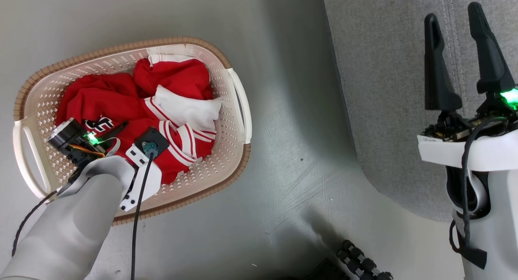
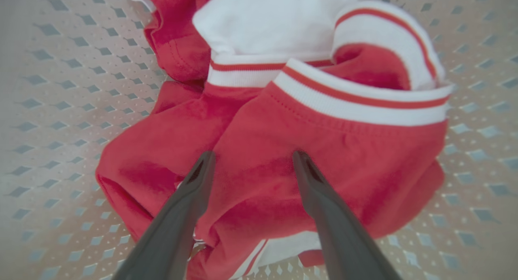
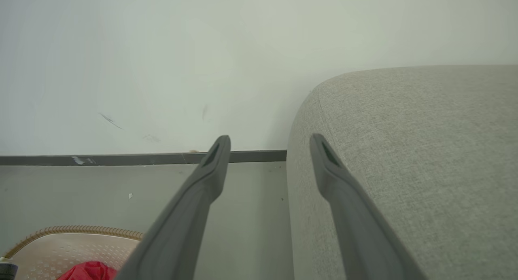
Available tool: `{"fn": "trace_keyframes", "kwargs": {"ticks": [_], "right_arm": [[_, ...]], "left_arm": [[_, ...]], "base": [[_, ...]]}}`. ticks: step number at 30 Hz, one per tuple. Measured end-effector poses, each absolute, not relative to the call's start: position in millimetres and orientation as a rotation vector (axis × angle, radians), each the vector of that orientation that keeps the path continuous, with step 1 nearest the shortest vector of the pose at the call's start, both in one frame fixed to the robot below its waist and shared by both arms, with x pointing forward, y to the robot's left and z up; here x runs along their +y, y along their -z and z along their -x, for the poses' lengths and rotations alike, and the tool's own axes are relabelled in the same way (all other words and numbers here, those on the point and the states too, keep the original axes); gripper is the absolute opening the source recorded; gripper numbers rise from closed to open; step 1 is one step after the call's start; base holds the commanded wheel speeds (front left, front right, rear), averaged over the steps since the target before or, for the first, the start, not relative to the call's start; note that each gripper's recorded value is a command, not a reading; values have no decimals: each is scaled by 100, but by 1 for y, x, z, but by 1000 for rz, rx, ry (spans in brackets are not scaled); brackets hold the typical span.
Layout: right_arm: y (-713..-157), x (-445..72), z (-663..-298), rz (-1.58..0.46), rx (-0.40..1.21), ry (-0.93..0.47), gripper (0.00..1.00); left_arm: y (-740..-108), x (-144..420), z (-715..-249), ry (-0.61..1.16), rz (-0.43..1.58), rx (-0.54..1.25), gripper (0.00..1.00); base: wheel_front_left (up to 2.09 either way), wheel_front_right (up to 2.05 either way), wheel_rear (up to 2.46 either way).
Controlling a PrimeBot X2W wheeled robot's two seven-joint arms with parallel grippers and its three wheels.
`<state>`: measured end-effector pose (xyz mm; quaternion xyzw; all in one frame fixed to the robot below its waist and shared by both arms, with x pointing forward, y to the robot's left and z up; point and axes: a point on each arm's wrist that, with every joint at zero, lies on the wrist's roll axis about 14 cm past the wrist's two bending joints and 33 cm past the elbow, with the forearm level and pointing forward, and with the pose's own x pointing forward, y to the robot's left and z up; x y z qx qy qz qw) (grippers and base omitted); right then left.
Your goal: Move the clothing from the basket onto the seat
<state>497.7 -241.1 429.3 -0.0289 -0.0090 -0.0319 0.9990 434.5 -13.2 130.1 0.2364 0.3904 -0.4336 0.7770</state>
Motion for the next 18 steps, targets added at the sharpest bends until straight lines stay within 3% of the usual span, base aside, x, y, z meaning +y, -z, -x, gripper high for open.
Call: {"fn": "trace_keyframes", "kwargs": {"ticks": [12,13,15,16,18], "right_arm": [[-415,-238,-503,49,5,53,100],[-414,-238,-503,49,6,52,100],[-415,-237,-508,49,-4,46,100],[-415,-237,-509,48,-6,45,100],[-416,-236,-511,41,-11,44,100]], "left_arm": [[-111,-10,-434,927,-564,886,97],[-109,-10,-433,930,-573,886,77],[-105,-8,-434,928,-603,896,9],[-104,-7,-433,929,-609,900,0],[-103,-8,-431,932,-608,906,0]], "base": [[0,0,0],[0,0,0],[0,0,0],[0,0,0],[0,0,0]]}}
